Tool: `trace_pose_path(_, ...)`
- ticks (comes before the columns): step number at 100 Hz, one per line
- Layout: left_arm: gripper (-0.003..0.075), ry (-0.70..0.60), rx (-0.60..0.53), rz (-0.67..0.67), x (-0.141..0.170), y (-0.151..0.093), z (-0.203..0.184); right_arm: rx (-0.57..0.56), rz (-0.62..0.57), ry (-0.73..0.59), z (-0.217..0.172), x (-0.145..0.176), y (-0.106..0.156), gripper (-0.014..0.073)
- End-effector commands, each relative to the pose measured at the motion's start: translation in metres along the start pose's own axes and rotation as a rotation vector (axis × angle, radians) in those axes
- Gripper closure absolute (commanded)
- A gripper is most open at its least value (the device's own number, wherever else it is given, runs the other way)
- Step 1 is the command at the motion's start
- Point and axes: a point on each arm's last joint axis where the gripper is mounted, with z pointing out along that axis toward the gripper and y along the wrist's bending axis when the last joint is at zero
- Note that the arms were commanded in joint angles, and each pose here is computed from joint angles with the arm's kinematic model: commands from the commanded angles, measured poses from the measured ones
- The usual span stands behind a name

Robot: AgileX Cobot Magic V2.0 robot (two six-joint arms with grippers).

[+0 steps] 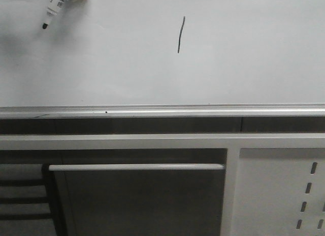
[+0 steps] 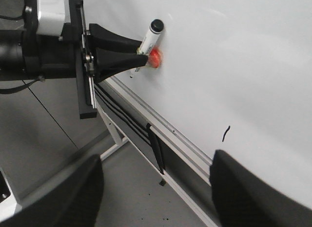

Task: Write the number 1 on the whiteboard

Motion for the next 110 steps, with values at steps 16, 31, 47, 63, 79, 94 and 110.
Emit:
trace_pose_path(16,0.0741,-0.048,-0.102,0.089,-0.017,0.016,-0.004,0.036,-0.011,-0.108,-0.012,-0.015,0.002,0.0169)
trace_pose_path(31,0.0741,-0.050,-0.126,0.132,-0.018,0.018,-0.004,0.037,-0.011,-0.109,-0.012,-0.015,0.001,0.0169)
trace_pose_path(47,0.0741,-0.034,-0.123,0.037,-0.016,0.018,-0.005,0.037,-0.011,-0.109,-0.012,-0.015,0.001,0.0169)
trace_pose_path(63,0.0741,-0.030,-0.106,-0.115,-0.017,0.018,-0.010,0.037,-0.011,-0.109,-0.012,-0.015,0.001,0.0169)
trace_pose_path(79,0.0741,-0.045,-0.054,-0.279,-0.019,0.014,-0.012,0.037,-0.011,-0.109,-0.012,-0.015,0.001,0.0169)
trace_pose_path(94,0.0741,-0.052,-0.030,-0.334,-0.019,0.012,-0.012,0.037,-0.011,-0.109,-0.012,-0.015,0.001,0.0169)
trace_pose_path(110,0.0741,-0.079,0.018,-0.384,-0.024,0.010,-0.016,0.025,-0.011,-0.094,-0.012,-0.014,0.003,0.0169)
